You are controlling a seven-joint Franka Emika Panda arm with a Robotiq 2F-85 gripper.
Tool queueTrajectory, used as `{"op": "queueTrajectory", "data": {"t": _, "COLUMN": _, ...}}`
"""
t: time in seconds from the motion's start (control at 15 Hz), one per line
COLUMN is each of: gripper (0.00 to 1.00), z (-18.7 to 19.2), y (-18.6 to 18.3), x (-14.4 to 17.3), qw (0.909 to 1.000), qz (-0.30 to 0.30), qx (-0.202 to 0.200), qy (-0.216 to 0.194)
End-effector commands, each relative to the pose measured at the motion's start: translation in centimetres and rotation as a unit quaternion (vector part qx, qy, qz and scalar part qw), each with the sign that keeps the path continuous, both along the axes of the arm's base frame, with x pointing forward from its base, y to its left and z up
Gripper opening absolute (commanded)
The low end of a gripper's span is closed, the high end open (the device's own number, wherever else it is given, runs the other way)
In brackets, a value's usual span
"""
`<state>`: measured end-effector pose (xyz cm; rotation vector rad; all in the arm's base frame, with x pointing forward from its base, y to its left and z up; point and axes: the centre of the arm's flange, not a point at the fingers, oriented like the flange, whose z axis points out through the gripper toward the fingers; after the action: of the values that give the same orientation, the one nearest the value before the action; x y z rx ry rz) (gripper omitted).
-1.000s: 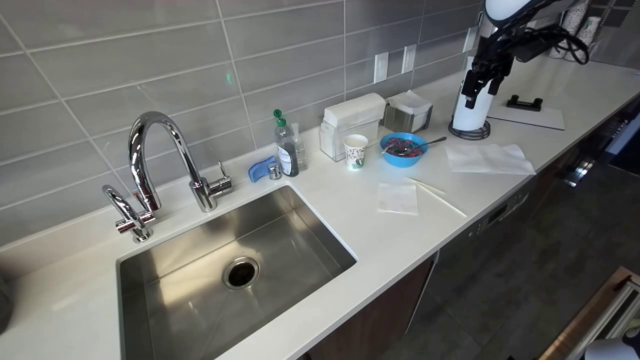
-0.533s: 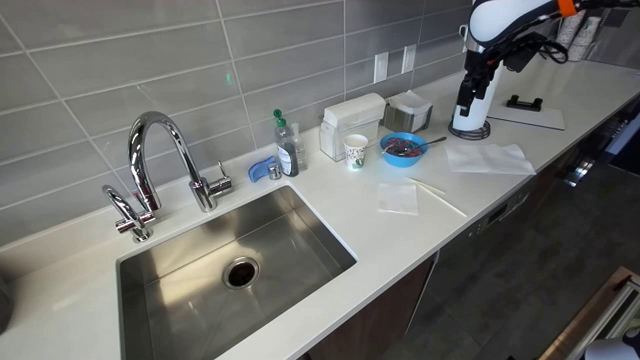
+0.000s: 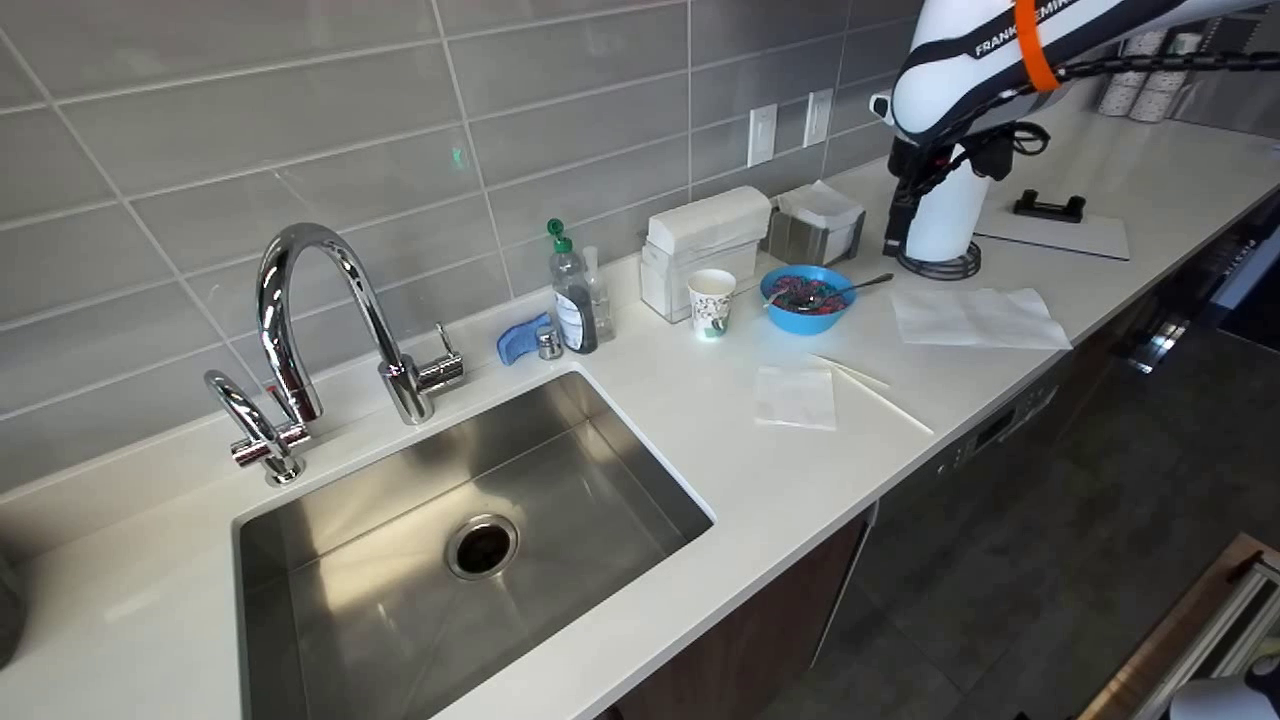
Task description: Put a spoonful of the blue bowl's contents into the cup
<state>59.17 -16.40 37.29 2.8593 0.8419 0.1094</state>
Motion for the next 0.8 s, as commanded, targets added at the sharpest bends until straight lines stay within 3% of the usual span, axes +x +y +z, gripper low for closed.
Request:
{"op": "queueTrajectory", "data": {"t": 0.0, "gripper": 1.00, "z": -2.5, "y": -1.8, "x": 1.6, "qw": 0.9976, "qz": 0.030, "qx": 0.061, "qy": -0.009}}
{"op": "queueTrajectory", "data": {"t": 0.07, "gripper": 1.00, "z": -2.9, "y": -2.0, "x": 1.8, "qw": 0.9969, "qz": 0.009, "qx": 0.077, "qy": -0.014}}
{"op": "queueTrajectory", "data": {"t": 0.13, "gripper": 1.00, "z": -2.0, "y": -1.1, "x": 0.6, "qw": 0.9987, "qz": 0.011, "qx": 0.049, "qy": -0.006}}
{"op": "queueTrajectory", "data": {"t": 0.47, "gripper": 1.00, "z": -2.0, "y": -1.2, "x": 0.7, "qw": 0.9986, "qz": 0.012, "qx": 0.052, "qy": -0.007}}
{"op": "queueTrajectory", "data": {"t": 0.73, "gripper": 1.00, "z": -4.8, "y": -2.9, "x": 2.8, "qw": 0.9949, "qz": 0.063, "qx": 0.078, "qy": 0.000}}
